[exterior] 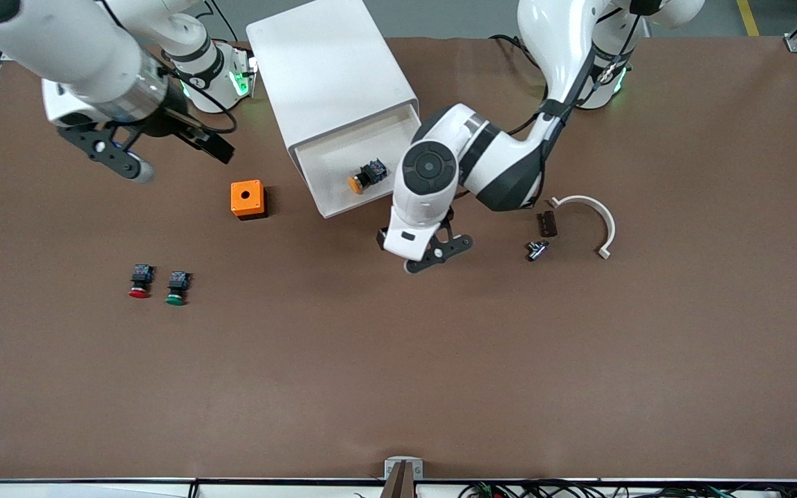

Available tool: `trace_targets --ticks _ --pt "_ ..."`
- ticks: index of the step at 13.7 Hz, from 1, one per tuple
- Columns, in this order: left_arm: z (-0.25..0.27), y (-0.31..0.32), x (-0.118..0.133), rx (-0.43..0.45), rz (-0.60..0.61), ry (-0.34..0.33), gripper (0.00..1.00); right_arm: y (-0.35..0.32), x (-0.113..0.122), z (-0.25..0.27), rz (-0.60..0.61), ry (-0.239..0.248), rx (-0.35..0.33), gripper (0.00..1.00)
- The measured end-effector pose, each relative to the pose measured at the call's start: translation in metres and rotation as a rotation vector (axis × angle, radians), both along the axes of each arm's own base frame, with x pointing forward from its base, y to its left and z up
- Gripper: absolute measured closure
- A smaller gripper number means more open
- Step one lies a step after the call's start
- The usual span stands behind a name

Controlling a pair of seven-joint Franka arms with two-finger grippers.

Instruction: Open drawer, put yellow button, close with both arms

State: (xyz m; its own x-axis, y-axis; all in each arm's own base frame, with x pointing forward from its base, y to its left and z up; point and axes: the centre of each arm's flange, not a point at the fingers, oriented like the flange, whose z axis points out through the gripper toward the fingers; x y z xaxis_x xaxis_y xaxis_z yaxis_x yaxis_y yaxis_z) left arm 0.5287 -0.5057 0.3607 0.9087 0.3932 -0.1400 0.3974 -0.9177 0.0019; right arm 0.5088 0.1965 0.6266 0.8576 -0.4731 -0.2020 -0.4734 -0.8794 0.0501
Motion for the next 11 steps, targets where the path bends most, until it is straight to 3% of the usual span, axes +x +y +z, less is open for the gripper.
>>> trace_targets --ticks 4,11 --pt "-0.006 -0.038 -0.042 0.014 -0.034 0.01 0.0 -0.091 0.005 0.004 0.154 -0.016 0.045 0.0" --pt "-0.024 -0.086 -0.112 0.063 -0.028 0.036 0.0 -0.214 -0.018 0.012 0.362 -0.066 0.077 0.0"
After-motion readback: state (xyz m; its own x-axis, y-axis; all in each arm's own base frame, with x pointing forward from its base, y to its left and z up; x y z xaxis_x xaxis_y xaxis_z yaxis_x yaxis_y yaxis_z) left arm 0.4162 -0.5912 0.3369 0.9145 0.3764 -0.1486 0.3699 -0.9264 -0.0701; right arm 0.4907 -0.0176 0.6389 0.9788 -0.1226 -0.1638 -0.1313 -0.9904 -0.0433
